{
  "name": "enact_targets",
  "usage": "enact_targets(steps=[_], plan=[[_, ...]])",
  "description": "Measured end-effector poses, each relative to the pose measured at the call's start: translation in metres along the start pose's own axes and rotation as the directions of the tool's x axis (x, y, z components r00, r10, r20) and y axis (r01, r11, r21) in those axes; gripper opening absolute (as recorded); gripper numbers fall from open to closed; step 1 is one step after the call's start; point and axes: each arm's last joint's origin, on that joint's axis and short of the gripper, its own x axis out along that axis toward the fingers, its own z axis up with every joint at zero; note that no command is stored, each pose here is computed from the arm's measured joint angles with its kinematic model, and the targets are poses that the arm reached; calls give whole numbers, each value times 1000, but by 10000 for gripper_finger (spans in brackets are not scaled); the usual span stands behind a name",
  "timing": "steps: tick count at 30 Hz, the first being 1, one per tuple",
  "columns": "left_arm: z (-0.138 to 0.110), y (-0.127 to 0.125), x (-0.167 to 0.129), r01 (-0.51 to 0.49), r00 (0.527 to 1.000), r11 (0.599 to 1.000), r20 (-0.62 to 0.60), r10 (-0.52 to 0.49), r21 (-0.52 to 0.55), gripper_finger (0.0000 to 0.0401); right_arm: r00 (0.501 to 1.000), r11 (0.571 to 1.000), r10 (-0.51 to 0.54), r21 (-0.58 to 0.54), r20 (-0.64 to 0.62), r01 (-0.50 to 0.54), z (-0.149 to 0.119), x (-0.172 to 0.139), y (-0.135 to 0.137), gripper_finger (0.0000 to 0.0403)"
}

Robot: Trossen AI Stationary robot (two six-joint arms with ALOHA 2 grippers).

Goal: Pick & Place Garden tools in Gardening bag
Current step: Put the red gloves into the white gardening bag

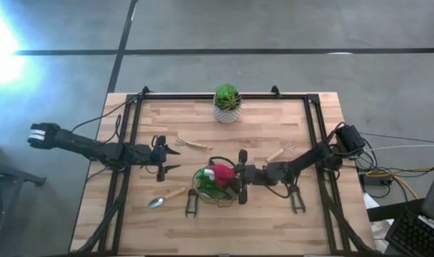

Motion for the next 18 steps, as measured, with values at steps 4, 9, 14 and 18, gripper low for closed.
enact_targets(steps=[4,9,14,18], plan=[[0,0,0,0,1000,1000,0,0,0,241,1000,1000,1,-2,-1,-1,0,0,0,54],[0,0,0,0,1000,1000,0,0,0,241,1000,1000,2,-3,-23,-2,-2,0,0,54],[0,0,0,0,1000,1000,0,0,0,241,1000,1000,11,16,-23,-10,4,-1,-1,54],[0,0,0,0,1000,1000,0,0,0,241,998,996,63,62,29,-65,29,-4,-7,54]])
